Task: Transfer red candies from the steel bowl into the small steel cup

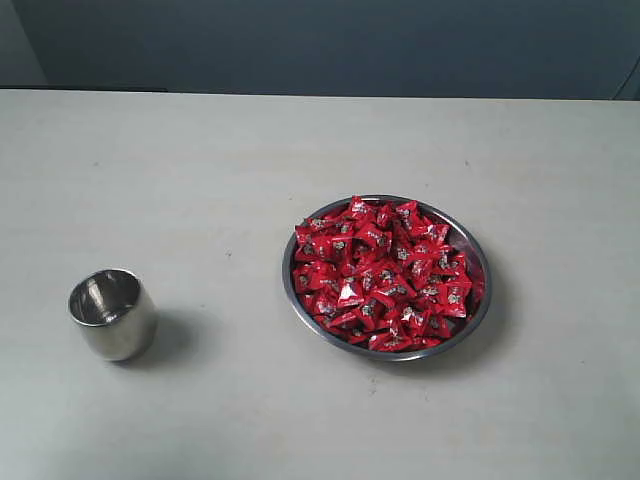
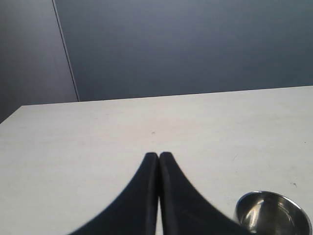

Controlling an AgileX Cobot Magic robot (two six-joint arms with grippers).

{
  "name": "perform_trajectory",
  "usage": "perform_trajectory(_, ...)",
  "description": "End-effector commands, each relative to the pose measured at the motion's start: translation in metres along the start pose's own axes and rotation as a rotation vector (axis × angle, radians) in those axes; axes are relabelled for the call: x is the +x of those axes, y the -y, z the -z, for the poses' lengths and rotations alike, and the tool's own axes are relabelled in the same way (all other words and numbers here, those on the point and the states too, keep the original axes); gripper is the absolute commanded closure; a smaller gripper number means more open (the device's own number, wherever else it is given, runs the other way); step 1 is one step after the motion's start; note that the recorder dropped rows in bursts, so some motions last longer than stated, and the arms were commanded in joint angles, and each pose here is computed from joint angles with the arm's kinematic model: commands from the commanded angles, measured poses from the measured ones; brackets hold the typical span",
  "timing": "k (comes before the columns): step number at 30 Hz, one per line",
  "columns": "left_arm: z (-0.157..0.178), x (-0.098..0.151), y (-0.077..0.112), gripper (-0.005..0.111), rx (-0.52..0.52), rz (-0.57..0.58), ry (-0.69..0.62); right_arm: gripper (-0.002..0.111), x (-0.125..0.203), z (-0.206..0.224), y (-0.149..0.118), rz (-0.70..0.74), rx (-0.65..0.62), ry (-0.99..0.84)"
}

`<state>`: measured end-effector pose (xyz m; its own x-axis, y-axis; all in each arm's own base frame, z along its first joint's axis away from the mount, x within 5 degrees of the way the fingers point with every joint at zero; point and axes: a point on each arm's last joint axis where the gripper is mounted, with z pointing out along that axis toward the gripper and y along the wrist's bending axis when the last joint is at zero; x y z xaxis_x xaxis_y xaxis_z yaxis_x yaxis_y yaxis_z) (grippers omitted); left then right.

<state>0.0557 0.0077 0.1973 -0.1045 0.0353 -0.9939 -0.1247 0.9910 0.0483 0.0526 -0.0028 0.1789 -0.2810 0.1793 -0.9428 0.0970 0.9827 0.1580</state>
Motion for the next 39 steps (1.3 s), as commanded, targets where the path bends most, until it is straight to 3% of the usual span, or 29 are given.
perform_trajectory(1,0.000,0.001,0.000,0.106,-0.001,0.000,0.006,0.109,0.000,0.000,0.000,0.000,0.001,0.004)
perform_trajectory(21,0.000,0.001,0.000,0.106,-0.001,0.000,0.006,0.109,-0.003,0.000,0.000,0.001,-0.004,0.032)
perform_trajectory(33,0.000,0.001,0.000,0.106,-0.001,0.000,0.006,0.109,-0.038,0.009,-0.006,-0.162,-0.105,0.435)
perform_trajectory(37,0.000,0.000,0.000,0.106,-0.001,0.000,0.008,0.109,-0.048,0.014,-0.003,-0.398,-0.151,0.543)
perform_trajectory(39,0.000,0.001,0.000,0.106,-0.001,0.000,0.006,0.109,-0.050,0.015,-0.002,-0.435,-0.155,0.574)
